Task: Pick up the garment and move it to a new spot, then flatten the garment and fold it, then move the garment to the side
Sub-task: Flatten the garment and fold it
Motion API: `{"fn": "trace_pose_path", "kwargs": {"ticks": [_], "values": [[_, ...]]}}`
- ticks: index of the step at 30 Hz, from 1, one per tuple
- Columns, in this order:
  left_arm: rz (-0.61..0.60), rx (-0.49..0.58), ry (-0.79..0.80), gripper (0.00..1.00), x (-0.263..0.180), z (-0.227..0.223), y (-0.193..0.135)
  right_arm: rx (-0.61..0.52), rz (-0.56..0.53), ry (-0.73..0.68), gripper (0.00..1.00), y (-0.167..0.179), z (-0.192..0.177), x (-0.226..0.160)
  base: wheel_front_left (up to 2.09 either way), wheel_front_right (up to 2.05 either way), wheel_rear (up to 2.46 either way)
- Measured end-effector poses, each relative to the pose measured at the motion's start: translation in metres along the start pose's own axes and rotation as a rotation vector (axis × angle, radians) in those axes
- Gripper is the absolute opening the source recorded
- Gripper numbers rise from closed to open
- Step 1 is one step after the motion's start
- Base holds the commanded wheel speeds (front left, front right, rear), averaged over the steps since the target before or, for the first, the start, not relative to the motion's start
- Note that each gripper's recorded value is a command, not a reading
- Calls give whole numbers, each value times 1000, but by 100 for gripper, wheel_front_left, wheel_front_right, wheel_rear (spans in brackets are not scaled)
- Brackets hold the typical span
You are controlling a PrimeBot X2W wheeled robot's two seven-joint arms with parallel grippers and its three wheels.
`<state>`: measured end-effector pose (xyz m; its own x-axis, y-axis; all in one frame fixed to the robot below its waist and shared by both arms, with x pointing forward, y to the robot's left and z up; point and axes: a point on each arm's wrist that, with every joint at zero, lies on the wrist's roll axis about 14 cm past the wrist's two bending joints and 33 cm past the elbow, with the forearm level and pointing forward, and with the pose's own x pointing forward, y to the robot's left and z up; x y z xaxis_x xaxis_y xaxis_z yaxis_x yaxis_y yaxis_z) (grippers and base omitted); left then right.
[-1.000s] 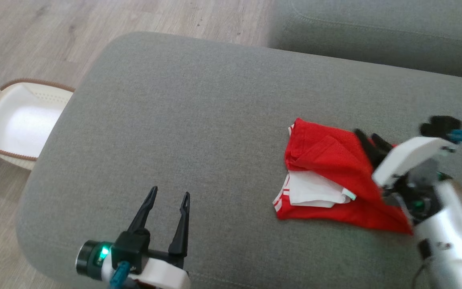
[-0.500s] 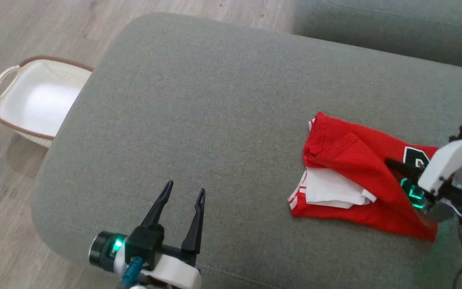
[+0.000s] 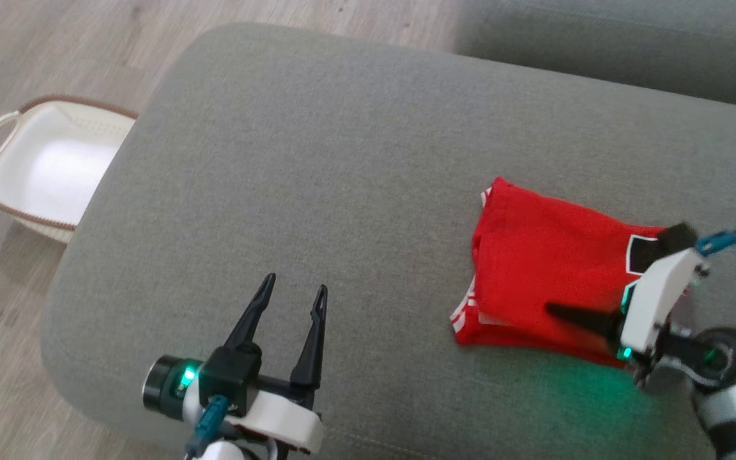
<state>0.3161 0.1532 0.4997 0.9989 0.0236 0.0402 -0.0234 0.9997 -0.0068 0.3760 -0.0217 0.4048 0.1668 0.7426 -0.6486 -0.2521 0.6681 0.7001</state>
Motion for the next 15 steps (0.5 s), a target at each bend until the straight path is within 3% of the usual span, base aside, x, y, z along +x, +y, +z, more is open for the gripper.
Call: {"fn": "trace_pose_path", "kwargs": {"ticks": [5,6,7,8,12,15], "values": [[-8,1,-26,100,-1,7,-1,-25,79,29,0,26,-32,-4,0,0,0],[-10,3,-31,100,-2,8,-2,-30,98,-6,28,34,-33,-5,0,0,0],[-11,3,-38,100,-3,10,-2,-42,119,-49,75,43,-33,-6,0,0,0],[-10,4,-45,100,-4,11,-1,-61,144,-93,97,54,-33,-7,0,0,0],[6,-1,-36,100,-18,7,4,-76,196,-292,100,82,-36,-12,0,0,0],[4,-2,-16,100,-26,0,5,-120,154,-447,100,80,-36,-19,0,0,0]]}}
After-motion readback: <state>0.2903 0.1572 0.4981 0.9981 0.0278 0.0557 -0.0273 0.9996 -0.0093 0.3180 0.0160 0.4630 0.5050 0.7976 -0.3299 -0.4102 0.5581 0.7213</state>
